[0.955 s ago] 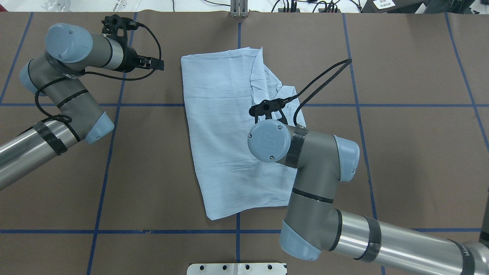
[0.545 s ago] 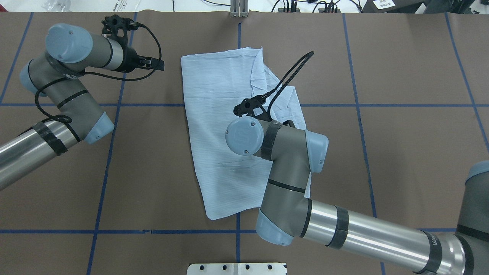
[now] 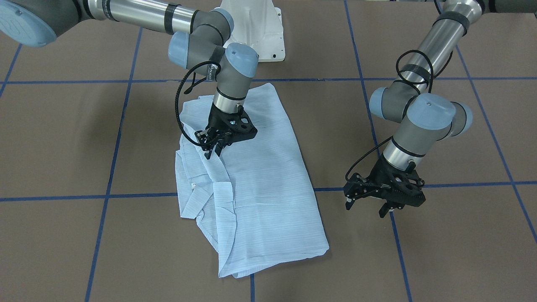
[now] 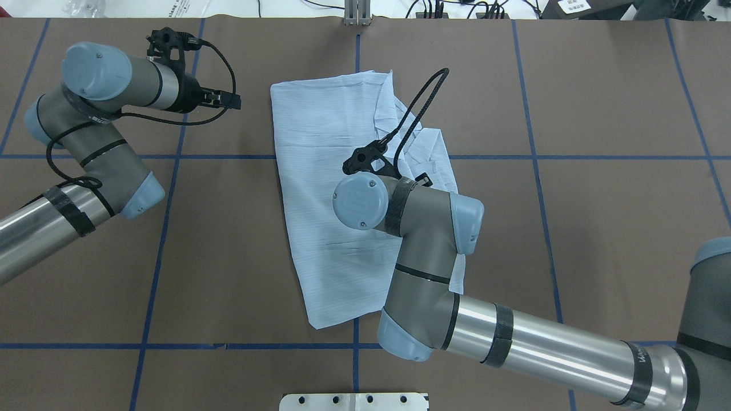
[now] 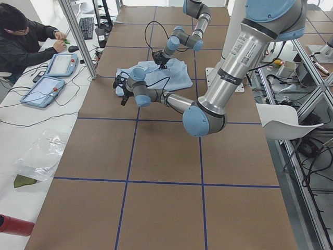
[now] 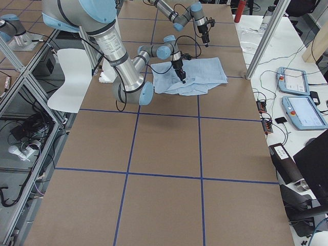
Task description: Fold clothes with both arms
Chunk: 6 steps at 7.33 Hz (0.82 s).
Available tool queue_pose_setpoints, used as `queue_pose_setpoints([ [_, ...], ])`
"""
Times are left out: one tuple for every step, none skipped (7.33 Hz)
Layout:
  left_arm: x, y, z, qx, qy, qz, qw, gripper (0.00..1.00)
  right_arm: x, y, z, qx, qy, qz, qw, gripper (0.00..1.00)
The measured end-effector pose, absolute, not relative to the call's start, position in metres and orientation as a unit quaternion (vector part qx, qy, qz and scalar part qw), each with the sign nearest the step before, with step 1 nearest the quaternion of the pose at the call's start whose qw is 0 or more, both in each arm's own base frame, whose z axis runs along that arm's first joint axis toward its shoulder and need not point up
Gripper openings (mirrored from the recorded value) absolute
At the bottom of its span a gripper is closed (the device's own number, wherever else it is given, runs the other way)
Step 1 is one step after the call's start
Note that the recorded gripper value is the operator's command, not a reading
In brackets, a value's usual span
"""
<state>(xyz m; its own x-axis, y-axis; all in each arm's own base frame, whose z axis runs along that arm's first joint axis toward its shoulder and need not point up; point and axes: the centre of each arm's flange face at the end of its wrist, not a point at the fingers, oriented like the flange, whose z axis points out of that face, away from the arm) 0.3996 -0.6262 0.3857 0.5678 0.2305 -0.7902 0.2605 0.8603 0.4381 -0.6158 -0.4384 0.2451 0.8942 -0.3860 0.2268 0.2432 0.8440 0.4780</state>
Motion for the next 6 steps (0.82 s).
queue_pose_setpoints([
  [0.400, -0.626, 0.386, 0.264, 0.465, -0.009, 0.845, 1.00, -0.616, -0.438, 0.245, 0.225, -0.160, -0.165, 0.947, 0.00],
  [0.399, -0.626, 0.386, 0.264, 0.465, -0.009, 0.845, 1.00, -0.615, -0.439, 0.243, 0.225, -0.162, -0.162, 0.947, 0.00],
  [0.399, -0.626, 0.386, 0.264, 0.465, -0.009, 0.845, 1.00, -0.610, -0.441, 0.240, 0.227, -0.167, -0.157, 0.946, 0.00],
  [0.399, -0.626, 0.386, 0.264, 0.465, -0.009, 0.845, 1.00, -0.599, -0.448, 0.239, 0.230, -0.170, -0.149, 0.947, 0.00],
  [0.399, -0.626, 0.387, 0.264, 0.465, -0.009, 0.845, 1.00, -0.583, -0.454, 0.246, 0.230, -0.170, -0.138, 0.948, 0.00],
  [0.399, -0.625, 0.388, 0.264, 0.465, -0.009, 0.845, 1.00, -0.565, -0.458, 0.261, 0.229, -0.166, -0.127, 0.951, 0.00],
])
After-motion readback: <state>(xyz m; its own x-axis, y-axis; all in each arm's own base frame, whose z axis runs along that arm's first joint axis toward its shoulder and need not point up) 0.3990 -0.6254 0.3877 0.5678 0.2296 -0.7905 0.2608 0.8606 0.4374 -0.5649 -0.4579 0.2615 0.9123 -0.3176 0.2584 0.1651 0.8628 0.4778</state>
